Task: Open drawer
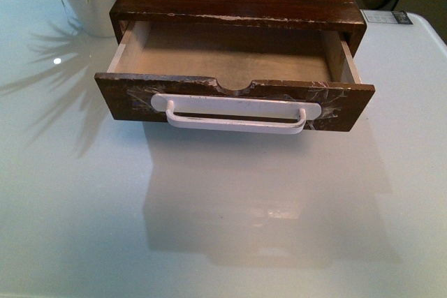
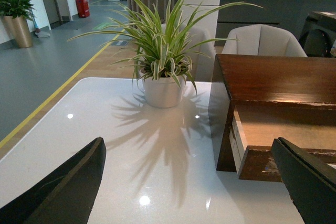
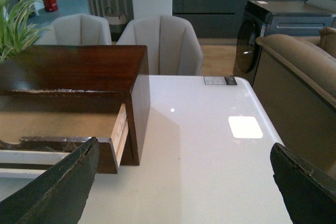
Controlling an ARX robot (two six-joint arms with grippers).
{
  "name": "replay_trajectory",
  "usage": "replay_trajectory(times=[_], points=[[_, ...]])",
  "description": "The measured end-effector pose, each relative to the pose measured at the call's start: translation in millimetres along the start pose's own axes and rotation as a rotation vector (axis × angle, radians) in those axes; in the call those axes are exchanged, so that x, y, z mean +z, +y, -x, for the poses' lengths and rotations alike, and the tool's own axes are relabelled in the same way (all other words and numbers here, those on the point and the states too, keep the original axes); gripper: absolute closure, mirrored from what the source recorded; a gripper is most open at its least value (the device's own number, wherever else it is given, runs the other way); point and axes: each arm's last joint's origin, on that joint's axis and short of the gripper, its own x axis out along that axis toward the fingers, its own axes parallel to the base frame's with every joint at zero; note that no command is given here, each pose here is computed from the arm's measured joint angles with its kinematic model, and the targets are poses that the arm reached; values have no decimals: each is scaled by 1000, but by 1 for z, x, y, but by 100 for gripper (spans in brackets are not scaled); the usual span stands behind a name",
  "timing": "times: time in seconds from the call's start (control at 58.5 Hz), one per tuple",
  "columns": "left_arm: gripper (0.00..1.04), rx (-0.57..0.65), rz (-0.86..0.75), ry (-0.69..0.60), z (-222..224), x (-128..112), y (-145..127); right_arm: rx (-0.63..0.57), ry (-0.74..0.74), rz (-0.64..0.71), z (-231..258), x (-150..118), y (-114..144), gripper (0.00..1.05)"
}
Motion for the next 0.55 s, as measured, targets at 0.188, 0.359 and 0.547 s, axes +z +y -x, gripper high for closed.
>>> replay_trajectory(times=[0.188, 0.359, 0.547], points=[[8, 0, 0, 0, 0, 0, 0, 0, 0, 0, 0, 0, 0, 9], [8, 0, 0, 0, 0, 0, 0, 0, 0, 0, 0, 0, 0, 9], [8, 0, 0, 0, 0, 0, 0, 0, 0, 0, 0, 0, 0, 9]])
